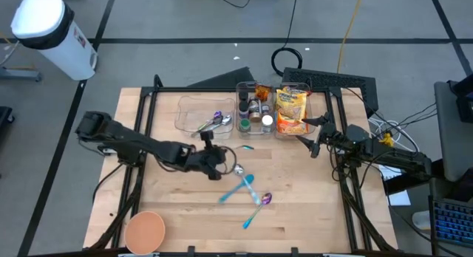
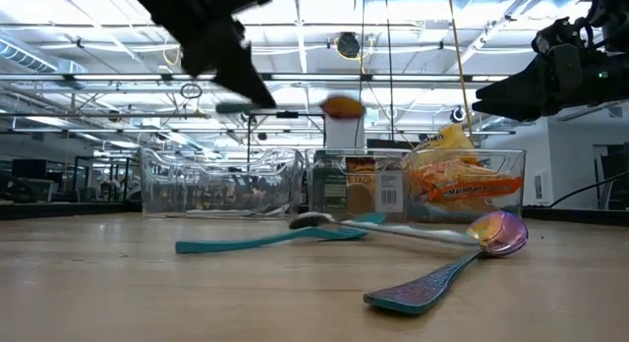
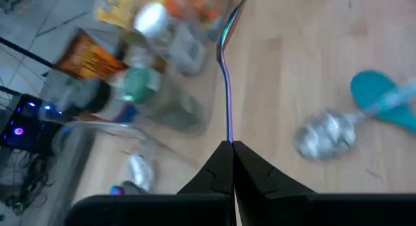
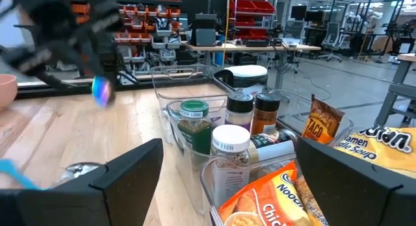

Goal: Pick & Place Food Item
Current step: Put the blue and violet spoon into the left transparent bin

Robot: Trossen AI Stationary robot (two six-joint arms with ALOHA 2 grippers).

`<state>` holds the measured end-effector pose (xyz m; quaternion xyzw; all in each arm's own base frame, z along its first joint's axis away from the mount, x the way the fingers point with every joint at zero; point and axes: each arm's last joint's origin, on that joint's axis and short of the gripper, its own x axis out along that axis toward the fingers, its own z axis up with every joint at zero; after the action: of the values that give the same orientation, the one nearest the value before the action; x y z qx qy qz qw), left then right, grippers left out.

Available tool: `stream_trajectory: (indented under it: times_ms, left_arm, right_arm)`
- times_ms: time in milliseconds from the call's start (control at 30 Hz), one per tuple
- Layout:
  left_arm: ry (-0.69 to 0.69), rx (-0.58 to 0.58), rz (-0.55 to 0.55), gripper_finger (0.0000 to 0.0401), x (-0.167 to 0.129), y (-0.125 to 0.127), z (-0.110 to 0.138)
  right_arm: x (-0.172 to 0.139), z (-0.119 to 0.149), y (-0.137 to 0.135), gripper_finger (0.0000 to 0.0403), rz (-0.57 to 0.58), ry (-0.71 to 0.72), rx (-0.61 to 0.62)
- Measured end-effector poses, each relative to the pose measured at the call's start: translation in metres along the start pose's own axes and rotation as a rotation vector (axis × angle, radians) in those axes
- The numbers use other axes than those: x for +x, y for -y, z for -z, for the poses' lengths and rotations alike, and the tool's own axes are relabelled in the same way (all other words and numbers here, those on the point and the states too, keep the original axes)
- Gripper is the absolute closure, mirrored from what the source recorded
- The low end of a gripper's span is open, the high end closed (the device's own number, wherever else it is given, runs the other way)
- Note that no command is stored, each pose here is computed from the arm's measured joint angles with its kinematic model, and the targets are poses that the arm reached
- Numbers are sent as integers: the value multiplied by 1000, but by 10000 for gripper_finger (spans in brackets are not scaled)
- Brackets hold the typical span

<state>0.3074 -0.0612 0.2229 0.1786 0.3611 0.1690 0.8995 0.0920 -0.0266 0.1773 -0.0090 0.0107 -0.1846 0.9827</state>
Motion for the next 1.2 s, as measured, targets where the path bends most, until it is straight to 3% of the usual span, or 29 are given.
stream_trajectory:
  times_ms: [200,400,733,900,1200]
  left_arm:
    - [119,-85,37,401,-42,-44,-1]
    - [202,-220,51,401,-59,-87,32]
    - [149,-475,28,401,-33,-134,106]
    - [76,-572,59,401,-14,-144,120]
    - [-33,-608,50,401,26,-149,136]
  right_arm:
    - [0,0,0,55,-1,-1,0]
    - [0,0,0,55,0,-3,0]
    - [0,0,0,55,-1,-3,0]
    - [0,0,0,55,0,-3,0]
    - [0,0,0,55,0,-2,0]
